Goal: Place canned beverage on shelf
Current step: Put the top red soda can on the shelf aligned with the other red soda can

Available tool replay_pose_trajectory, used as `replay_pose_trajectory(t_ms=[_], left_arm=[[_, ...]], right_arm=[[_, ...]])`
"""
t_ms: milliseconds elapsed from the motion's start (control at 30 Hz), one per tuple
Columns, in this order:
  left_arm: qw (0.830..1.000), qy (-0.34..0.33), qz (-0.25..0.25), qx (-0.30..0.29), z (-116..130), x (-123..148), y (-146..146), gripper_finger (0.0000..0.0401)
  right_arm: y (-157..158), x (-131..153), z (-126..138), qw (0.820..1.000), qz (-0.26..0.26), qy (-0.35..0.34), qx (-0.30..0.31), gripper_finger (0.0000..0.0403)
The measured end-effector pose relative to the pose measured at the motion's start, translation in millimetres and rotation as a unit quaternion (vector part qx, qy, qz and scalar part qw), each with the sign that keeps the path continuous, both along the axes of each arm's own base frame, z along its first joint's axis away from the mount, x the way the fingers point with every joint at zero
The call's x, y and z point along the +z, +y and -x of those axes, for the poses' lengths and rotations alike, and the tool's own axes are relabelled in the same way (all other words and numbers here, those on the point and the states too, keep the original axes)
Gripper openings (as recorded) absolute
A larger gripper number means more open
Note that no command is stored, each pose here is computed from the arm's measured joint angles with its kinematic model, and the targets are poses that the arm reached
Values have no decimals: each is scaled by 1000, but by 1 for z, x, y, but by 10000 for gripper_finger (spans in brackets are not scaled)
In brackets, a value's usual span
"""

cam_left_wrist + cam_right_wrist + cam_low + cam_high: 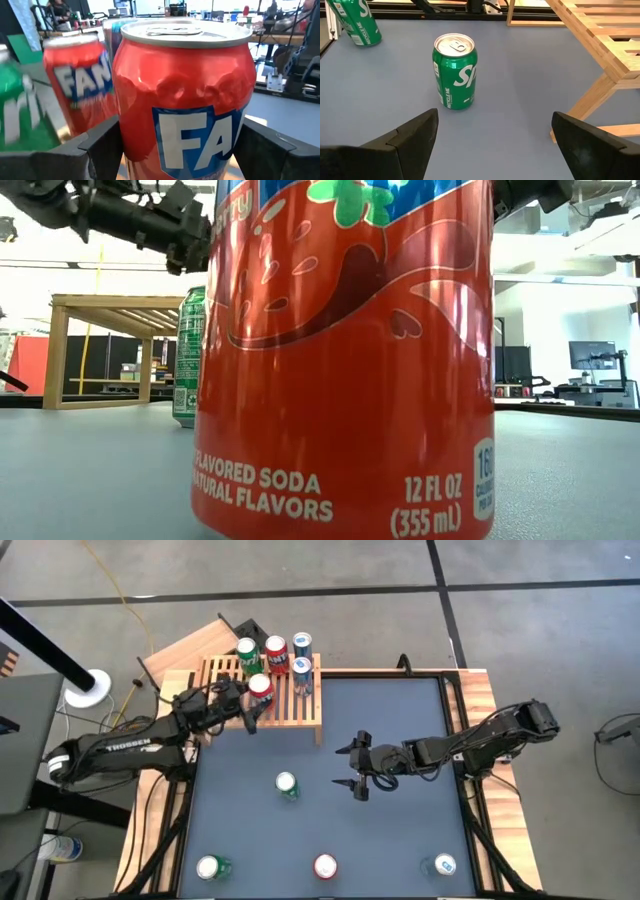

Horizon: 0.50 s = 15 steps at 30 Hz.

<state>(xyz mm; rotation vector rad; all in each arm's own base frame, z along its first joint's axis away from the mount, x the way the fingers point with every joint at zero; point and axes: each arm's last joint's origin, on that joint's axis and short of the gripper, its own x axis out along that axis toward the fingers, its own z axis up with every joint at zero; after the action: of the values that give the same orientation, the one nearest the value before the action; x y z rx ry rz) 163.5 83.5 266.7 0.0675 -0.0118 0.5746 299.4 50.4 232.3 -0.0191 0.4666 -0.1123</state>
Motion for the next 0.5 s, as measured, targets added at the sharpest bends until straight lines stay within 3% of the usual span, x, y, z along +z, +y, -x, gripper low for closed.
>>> replay_pose_trajectory(t_ms=[200, 500], left_arm=[[1000, 20, -21, 2, -19, 11, 11, 298], [999, 20, 26, 0, -28, 2, 37, 298]], right_arm=[[0, 0, 0, 1000, 0, 0, 0, 380], [1, 0, 0, 1000, 0, 2, 1, 380]])
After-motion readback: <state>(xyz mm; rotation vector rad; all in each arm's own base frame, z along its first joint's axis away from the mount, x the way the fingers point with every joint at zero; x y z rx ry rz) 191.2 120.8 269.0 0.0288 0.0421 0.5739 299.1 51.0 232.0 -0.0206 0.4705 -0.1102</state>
